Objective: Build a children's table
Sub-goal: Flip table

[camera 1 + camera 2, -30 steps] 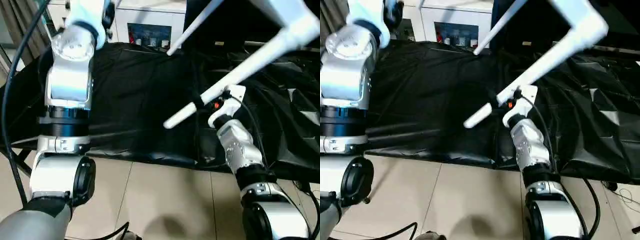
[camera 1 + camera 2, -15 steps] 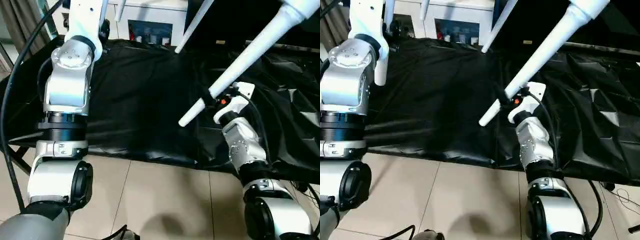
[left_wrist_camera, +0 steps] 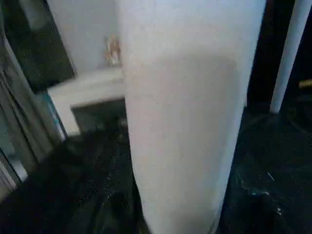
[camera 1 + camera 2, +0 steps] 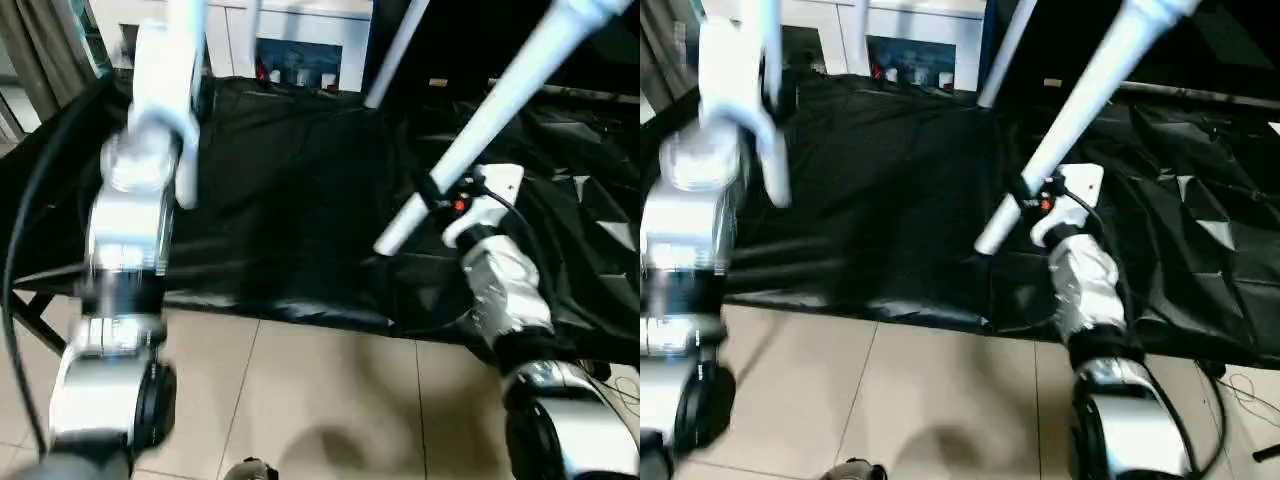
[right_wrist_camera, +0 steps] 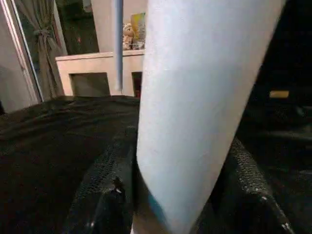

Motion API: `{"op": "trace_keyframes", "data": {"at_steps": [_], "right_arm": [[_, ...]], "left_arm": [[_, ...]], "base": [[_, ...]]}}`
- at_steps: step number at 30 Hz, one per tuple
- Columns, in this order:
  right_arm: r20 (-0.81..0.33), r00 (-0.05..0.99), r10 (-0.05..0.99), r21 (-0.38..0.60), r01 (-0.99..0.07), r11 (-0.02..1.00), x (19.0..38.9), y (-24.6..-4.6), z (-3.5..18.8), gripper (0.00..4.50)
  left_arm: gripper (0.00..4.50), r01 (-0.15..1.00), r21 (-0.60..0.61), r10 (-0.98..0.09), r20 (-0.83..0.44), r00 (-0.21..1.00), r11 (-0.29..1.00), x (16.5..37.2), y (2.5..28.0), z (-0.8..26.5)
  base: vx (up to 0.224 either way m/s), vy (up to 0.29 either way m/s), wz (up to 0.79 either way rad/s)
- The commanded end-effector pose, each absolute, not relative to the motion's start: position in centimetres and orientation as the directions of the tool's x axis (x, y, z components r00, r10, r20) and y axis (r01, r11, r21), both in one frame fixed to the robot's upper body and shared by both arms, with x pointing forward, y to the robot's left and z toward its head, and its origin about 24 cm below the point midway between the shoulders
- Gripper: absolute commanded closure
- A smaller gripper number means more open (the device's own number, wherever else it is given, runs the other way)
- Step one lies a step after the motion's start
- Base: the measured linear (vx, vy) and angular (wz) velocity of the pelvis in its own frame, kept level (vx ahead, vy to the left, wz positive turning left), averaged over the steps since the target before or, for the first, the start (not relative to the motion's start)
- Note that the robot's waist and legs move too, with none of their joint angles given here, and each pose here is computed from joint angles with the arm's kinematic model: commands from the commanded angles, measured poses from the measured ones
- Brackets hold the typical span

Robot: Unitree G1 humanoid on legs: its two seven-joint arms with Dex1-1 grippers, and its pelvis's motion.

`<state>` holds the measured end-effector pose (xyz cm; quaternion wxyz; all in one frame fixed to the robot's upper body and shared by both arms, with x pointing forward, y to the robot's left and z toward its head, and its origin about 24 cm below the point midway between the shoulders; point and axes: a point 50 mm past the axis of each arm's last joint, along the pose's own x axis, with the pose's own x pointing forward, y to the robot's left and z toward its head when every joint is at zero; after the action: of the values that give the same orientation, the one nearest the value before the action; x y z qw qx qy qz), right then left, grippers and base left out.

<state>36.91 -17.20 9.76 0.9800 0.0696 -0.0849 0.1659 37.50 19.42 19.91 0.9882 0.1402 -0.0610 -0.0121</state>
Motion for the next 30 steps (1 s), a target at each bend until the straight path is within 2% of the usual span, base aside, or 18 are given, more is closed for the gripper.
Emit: {"op": "trace_keyframes", "data": {"at_steps": [1, 4, 8, 12, 13, 15, 16, 17, 18, 19, 21, 23, 24, 25, 28, 30], "right_arm": [[0.269, 0.895, 0.356, 0.013, -0.373, 0.928, 36.9, -16.3, 11.9, 2.92], [0.269, 0.894, 0.359, -0.008, -0.37, 0.929, 36.5, -16.2, 11.8, 2.93], [0.247, 0.906, 0.344, -0.059, -0.34, 0.938, 35.5, -15.8, 10.9, 2.95], [0.213, 0.921, 0.326, -0.071, -0.318, 0.945, 35.0, -15.4, 10.0, 2.95], [0.171, 0.942, 0.289, -0.081, -0.279, 0.957, 34.9, -15.2, 9.0, 2.95], [0.139, 0.945, 0.295, -0.082, -0.286, 0.955, 34.7, -14.8, 8.1, 2.95], [0.136, 0.945, 0.296, -0.081, -0.288, 0.954, 34.6, -14.7, 8.0, 2.95], [0.128, 0.945, 0.3, -0.079, -0.292, 0.953, 34.5, -14.6, 7.6, 2.95], [0.122, 0.949, 0.292, -0.082, -0.283, 0.956, 34.4, -14.6, 7.3, 2.39], [0.112, 0.953, 0.28, -0.066, -0.274, 0.959, 34.3, -14.6, 6.8, 2.39], [0.104, 0.957, 0.27, -0.044, -0.266, 0.963, 34.1, -14.7, 6.5, 2.23], [0.089, 0.959, 0.268, -0.041, -0.265, 0.963, 33.9, -14.9, 6.1, 2.04], [0.085, 0.961, 0.264, -0.039, -0.262, 0.964, 33.6, -15.1, 5.8, 1.91], [0.093, 0.96, 0.264, -0.037, -0.262, 0.964, 33.4, -15.2, 5.8, 1.78], [0.11, 0.957, 0.27, -0.036, -0.268, 0.963, 32.9, -15.4, 5.8, 1.62], [0.122, 0.952, 0.28, -0.031, -0.278, 0.96, 32.5, -15.6, 5.8, 1.39]], "left_arm": [[2.82, 0.115, 0.336, -0.161, 0.111, 0.981, 0.935, 37.2, 17.5, 19.2], [2.82, 0.132, 0.334, -0.18, 0.118, 0.977, 0.933, 36.8, 17.6, 18.4], [2.82, 0.157, 0.354, -0.199, 0.084, 0.976, 0.922, 35.9, 18.1, 15.6], [2.82, 0.166, 0.358, -0.206, 0.078, 0.975, 0.919, 35.7, 18.3, 14.5], [2.82, 0.177, 0.332, -0.217, 0.087, 0.972, 0.926, 35.8, 18.3, 14.0], [2.82, 0.179, 0.33, -0.211, 0.064, 0.975, 0.927, 36.1, 18.6, 13.0], [2.25, 0.179, 0.33, -0.21, 0.059, 0.976, 0.927, 36.2, 18.7, 12.8], [2.11, 0.179, 0.332, -0.205, 0.046, 0.978, 0.926, 36.3, 18.9, 12.3], [2.11, 0.181, 0.337, -0.203, 0.03, 0.979, 0.924, 36.4, 19.1, 11.8], [2.11, 0.195, 0.347, -0.207, -0.001, 0.978, 0.918, 36.5, 19.5, 11.0], [1.72, 0.181, 0.345, -0.19, -0.009, 0.982, 0.921, 36.5, 20.0, 10.6], [1.64, 0.171, 0.346, -0.179, -0.011, 0.984, 0.923, 36.3, 20.5, 10.4], [1.57, 0.169, 0.34, -0.179, -0.001, 0.984, 0.925, 36.0, 20.8, 10.4], [1.27, 0.156, 0.327, -0.168, 0.009, 0.986, 0.932, 35.7, 21.2, 10.4], [1.19, 0.133, 0.31, -0.15, 0.032, 0.988, 0.941, 35.1, 21.7, 10.4], [0.88, 0.104, 0.293, -0.131, 0.075, 0.989, 0.95, 34.3, 22.1, 10.4]], "base": [[0.0, 0.0, 0.0], [0.0, 0.0, 0.0], [0.0, 0.0, 0.0], [0.0, 0.0, 0.0], [0.0, 0.0, 0.0], [0.0, 0.0, 0.0], [0.0, 0.0, 0.0], [0.0, 0.0, 0.0], [0.0, 0.0, 0.0], [0.0, 0.0, 0.0], [0.0, 0.0, 0.0], [0.0, 0.0, 0.0], [0.0, 0.0, 0.0], [0.0, 0.0, 0.0], [0.0, 0.0, 0.0], [0.0, 0.0, 0.0]]}}
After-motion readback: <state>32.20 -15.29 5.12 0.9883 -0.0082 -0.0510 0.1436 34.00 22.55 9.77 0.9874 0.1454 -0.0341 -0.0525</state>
